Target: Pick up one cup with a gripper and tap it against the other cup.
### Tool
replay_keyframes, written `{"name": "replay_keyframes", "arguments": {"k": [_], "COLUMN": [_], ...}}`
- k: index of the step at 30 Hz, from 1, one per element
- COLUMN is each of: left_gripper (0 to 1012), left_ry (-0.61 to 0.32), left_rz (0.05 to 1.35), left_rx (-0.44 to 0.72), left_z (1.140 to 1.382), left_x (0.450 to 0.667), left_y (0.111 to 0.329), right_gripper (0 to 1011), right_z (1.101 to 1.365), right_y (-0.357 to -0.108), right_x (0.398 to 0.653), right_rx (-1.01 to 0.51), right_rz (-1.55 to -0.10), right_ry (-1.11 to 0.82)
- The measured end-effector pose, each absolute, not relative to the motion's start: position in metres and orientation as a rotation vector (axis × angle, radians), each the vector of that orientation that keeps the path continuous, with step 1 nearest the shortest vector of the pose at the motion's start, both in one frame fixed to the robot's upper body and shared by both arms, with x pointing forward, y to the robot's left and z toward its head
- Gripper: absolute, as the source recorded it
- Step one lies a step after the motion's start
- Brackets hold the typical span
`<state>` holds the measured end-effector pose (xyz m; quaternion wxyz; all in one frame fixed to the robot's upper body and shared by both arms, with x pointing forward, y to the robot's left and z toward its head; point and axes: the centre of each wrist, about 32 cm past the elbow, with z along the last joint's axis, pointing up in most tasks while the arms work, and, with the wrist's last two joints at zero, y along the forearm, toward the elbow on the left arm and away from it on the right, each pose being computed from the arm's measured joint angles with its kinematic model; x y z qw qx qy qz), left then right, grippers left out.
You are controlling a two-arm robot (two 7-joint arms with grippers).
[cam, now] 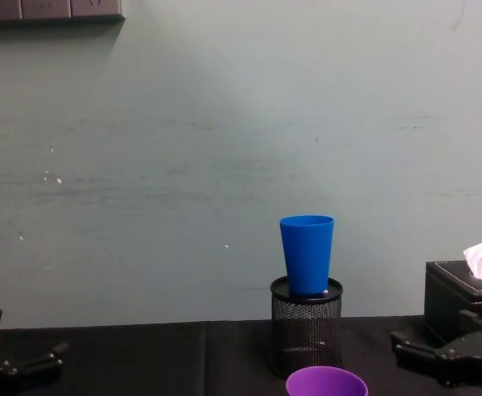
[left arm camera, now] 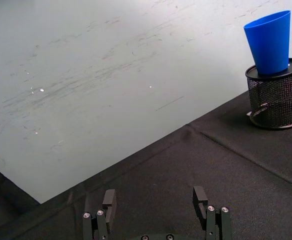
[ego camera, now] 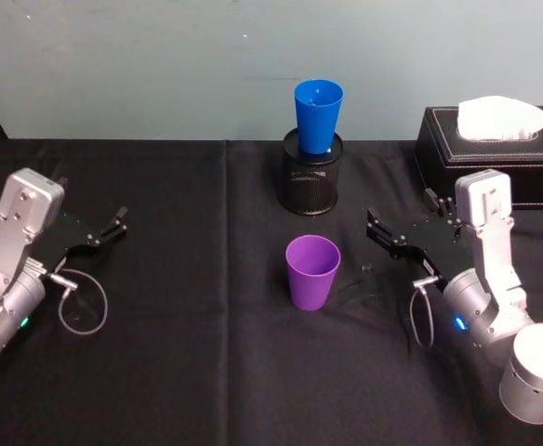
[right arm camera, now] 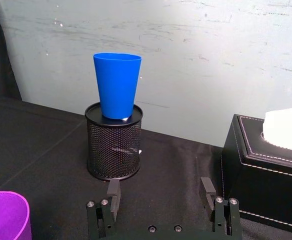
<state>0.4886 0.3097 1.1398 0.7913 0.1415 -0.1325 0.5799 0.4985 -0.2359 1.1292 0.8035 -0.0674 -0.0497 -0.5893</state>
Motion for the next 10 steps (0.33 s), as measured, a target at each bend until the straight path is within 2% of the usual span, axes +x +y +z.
{"name": "replay_keyframes", "arguments": {"k": [10], "left_gripper": [1005], "left_ry": [-0.285], "left_rz": [1.248], "left_rx": [0.305], "left_z": [1.1398], "left_x": [0.4886], "left_y": [0.3097], "right_gripper": [1003], "right_z": [1.1292], "right_y": [-0.2359], "right_x": [0.4985], "right_rx": [-0.144], "right_rz": [-1.263], "right_ry": [-0.107]}}
